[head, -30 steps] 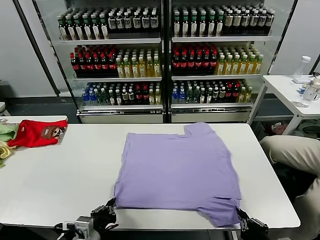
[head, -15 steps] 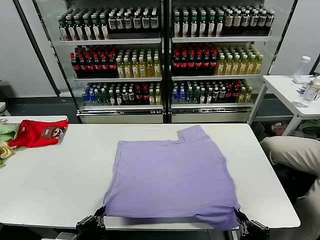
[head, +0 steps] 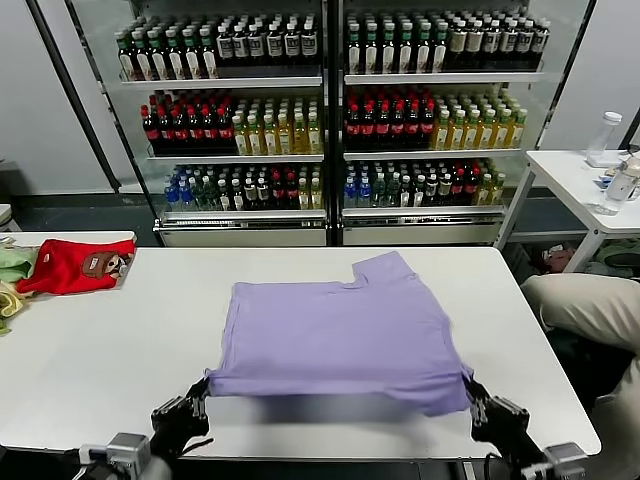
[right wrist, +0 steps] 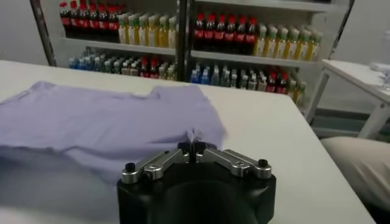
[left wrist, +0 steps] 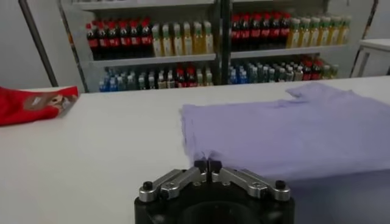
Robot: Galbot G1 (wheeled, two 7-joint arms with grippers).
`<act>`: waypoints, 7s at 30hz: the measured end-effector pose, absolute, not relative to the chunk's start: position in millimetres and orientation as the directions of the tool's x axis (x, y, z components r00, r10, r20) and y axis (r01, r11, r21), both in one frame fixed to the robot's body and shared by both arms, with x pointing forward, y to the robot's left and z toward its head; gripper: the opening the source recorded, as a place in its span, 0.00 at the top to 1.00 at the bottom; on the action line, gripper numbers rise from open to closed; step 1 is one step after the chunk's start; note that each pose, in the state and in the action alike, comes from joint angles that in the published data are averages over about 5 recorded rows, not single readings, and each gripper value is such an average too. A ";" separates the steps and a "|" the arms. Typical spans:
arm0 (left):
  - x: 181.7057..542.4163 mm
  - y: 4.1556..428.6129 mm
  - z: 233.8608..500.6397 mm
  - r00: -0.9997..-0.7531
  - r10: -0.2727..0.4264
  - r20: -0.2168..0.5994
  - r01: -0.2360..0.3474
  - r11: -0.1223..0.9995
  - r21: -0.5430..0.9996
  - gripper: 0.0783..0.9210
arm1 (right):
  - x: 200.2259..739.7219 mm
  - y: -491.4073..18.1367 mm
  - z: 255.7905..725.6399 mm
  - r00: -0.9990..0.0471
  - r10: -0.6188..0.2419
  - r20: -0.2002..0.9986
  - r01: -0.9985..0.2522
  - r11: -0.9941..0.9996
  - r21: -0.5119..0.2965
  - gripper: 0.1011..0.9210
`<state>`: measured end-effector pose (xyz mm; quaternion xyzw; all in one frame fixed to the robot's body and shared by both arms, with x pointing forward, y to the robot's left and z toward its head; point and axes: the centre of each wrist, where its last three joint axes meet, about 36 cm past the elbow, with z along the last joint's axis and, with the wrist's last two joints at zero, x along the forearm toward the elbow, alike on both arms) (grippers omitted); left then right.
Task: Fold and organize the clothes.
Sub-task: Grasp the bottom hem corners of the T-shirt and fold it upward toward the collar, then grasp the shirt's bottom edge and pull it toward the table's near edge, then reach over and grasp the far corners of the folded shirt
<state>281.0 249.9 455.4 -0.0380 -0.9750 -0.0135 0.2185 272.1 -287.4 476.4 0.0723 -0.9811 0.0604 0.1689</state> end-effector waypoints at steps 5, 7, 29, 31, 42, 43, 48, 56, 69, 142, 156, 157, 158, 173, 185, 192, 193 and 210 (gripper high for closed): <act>306.0 249.9 443.7 -0.909 0.077 0.410 0.084 0.996 -0.001 0.99 | 290.2 -286.4 465.3 -0.935 -0.111 0.338 -0.154 0.983 -0.103 0.98; 315.0 249.4 439.5 -0.910 0.079 0.406 0.085 0.996 -0.004 0.99 | 297.0 -286.0 460.5 -0.935 -0.108 0.339 -0.152 0.983 -0.105 0.98; 377.9 251.7 415.2 -0.916 0.102 0.388 0.107 0.994 -0.007 0.99 | 354.3 -277.9 433.7 -0.934 -0.104 0.341 -0.153 0.981 -0.121 0.98; 380.6 250.9 415.3 -0.917 0.105 0.385 0.111 0.994 -0.008 0.99 | 357.8 -277.0 433.1 -0.934 -0.105 0.343 -0.155 0.980 -0.123 0.98; 395.0 251.2 409.2 -0.917 0.085 0.390 0.102 0.995 0.021 0.84 | 376.1 -267.4 425.4 -0.922 -0.099 0.375 -0.155 0.980 -0.124 0.76; 395.7 252.2 407.8 -0.916 0.080 0.394 0.098 0.995 0.026 0.81 | 377.0 -266.6 424.7 -0.920 -0.098 0.379 -0.155 0.980 -0.123 0.72; 396.3 260.3 404.5 -0.909 0.057 0.412 0.084 0.995 0.048 0.64 | 377.8 -265.5 424.9 -0.914 -0.097 0.393 -0.156 0.981 -0.120 0.55; 375.3 273.5 418.1 -0.902 0.044 0.429 0.070 0.996 0.045 0.36 | 356.9 -273.8 437.6 -0.914 -0.086 0.397 -0.148 0.980 -0.130 0.26; 343.7 269.3 420.0 -0.867 0.084 0.491 0.085 0.996 -0.020 0.12 | 325.5 -278.4 424.6 -0.878 -0.080 0.471 -0.137 0.987 -0.088 0.18; 338.3 309.7 457.6 -0.887 0.138 0.441 0.161 0.987 0.015 0.20 | 366.4 -264.5 491.2 -0.942 -0.115 0.315 -0.131 0.991 -0.029 0.13; 430.9 318.5 432.5 -0.876 0.160 0.455 0.187 0.982 0.015 0.12 | 506.0 -226.2 470.2 -0.930 -0.123 0.345 -0.141 0.990 -0.026 0.12; 436.2 320.7 430.6 -0.874 0.159 0.460 0.186 0.982 0.016 0.12 | 513.5 -223.9 468.6 -0.929 -0.122 0.351 -0.140 0.990 -0.027 0.12; 441.1 323.1 428.7 -0.871 0.158 0.464 0.186 0.983 0.014 0.12 | 520.5 -221.8 466.9 -0.927 -0.120 0.356 -0.140 0.990 -0.029 0.12; 484.4 347.4 406.0 -0.840 0.192 0.508 0.204 0.978 -0.031 0.12 | 589.3 -202.6 433.7 -0.890 -0.071 0.451 -0.102 0.994 -0.045 0.12; 492.1 349.3 399.9 -0.828 0.225 0.514 0.236 0.971 -0.045 0.12 | 604.9 -197.2 419.0 -0.868 -0.051 0.493 -0.084 0.996 -0.044 0.12; 496.0 350.7 399.4 -0.830 0.224 0.510 0.240 0.970 -0.034 0.12 | 605.3 -197.3 414.4 -0.862 -0.049 0.505 -0.080 0.996 -0.040 0.12; 496.9 351.2 399.6 -0.832 0.222 0.508 0.240 0.970 -0.032 0.12 | 605.2 -196.9 413.8 -0.861 -0.049 0.506 -0.080 0.996 -0.039 0.12; 501.4 354.9 392.0 -0.824 0.241 0.512 0.256 0.966 -0.044 0.36 | 607.0 -194.1 409.4 -0.855 -0.059 0.516 -0.083 0.996 -0.023 0.42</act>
